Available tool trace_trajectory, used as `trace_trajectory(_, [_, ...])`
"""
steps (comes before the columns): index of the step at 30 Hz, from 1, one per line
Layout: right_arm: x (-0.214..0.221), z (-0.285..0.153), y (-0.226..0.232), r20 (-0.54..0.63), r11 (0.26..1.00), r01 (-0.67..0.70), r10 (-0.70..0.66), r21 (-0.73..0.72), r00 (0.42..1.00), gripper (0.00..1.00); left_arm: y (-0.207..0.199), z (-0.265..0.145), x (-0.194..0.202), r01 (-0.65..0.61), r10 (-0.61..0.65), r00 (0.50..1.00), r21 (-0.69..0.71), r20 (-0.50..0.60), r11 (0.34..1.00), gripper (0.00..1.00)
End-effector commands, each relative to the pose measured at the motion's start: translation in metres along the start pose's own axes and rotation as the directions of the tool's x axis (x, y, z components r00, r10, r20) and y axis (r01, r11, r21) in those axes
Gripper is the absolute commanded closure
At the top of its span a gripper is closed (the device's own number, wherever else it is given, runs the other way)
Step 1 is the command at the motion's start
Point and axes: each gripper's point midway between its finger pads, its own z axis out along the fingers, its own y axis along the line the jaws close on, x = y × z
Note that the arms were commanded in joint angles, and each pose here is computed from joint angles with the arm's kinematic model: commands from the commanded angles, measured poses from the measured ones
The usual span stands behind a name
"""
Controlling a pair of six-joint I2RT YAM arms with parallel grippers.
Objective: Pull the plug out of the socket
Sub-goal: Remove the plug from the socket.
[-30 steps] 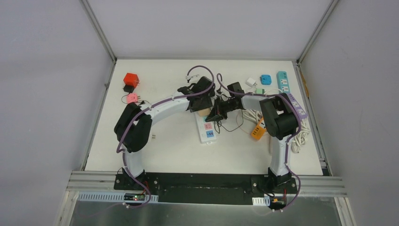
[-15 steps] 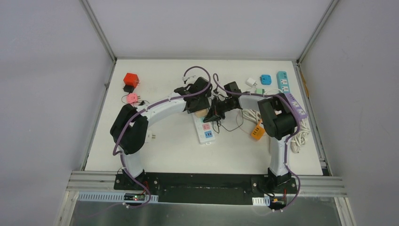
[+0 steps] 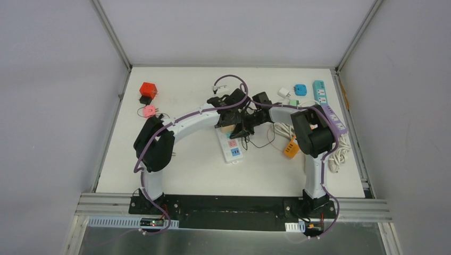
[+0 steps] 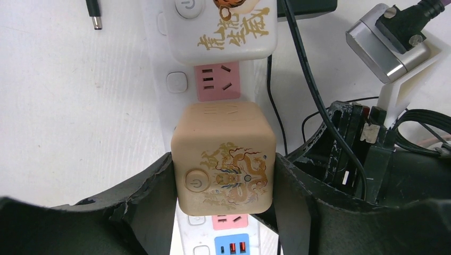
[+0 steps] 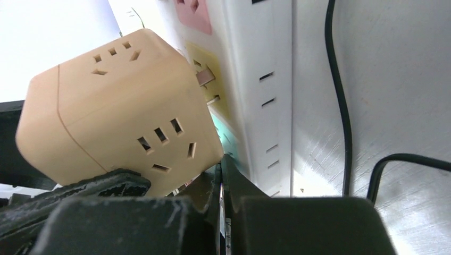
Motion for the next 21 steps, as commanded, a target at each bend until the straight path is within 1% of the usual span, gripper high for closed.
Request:
trace_trajectory(1, [0.006, 0.015, -0.125, 0.056, 0.899, -0.040, 0.017, 0.436, 0.998, 1.00, -0.024, -0.047, -0.024, 0.122, -0.123, 0.992, 0.236, -0.010, 0.964, 1.00])
trace_trajectory(5, [0.007, 0.015, -0.124, 0.054, 0.899, -0.039, 0.018, 0.437, 0.998, 1.00, -0.019, -0.052, -0.027, 0.254, -0.247, 0.967, 0.313, -0.063, 0.915, 1.00])
trace_trajectory(8, [0.007, 0.016, -0.123, 0.050, 0.898, -0.037, 0.017, 0.438, 0.999, 1.00, -0.020, -0.060, -0.030, 0.281, -0.274, 0.959, 0.333, -0.068, 0.900, 1.00])
trace_trajectory(11, [0.009, 0.017, -0.123, 0.044, 0.898, -0.035, 0.018, 0.439, 0.999, 1.00, -0.021, -0.063, -0.032, 0.278, -0.273, 0.960, 0.340, -0.064, 0.898, 1.00])
trace_trajectory(17, [0.007, 0.017, -0.121, 0.047, 0.899, -0.033, 0.013, 0.437, 0.999, 1.00, -0.013, -0.057, -0.023, 0.219, -0.213, 0.976, 0.296, -0.053, 0.930, 1.00])
trace_trajectory(18, [0.006, 0.016, -0.122, 0.035, 0.898, 0.000, -0.017, 0.440, 0.999, 1.00, -0.010, -0.057, -0.022, 0.205, -0.200, 0.979, 0.286, -0.047, 0.936, 1.00])
trace_trajectory(21, [0.005, 0.015, -0.116, 0.029, 0.907, 0.020, -0.035, 0.421, 0.999, 1.00, 0.005, -0.056, -0.019, 0.155, -0.156, 0.988, 0.243, -0.016, 0.958, 1.00])
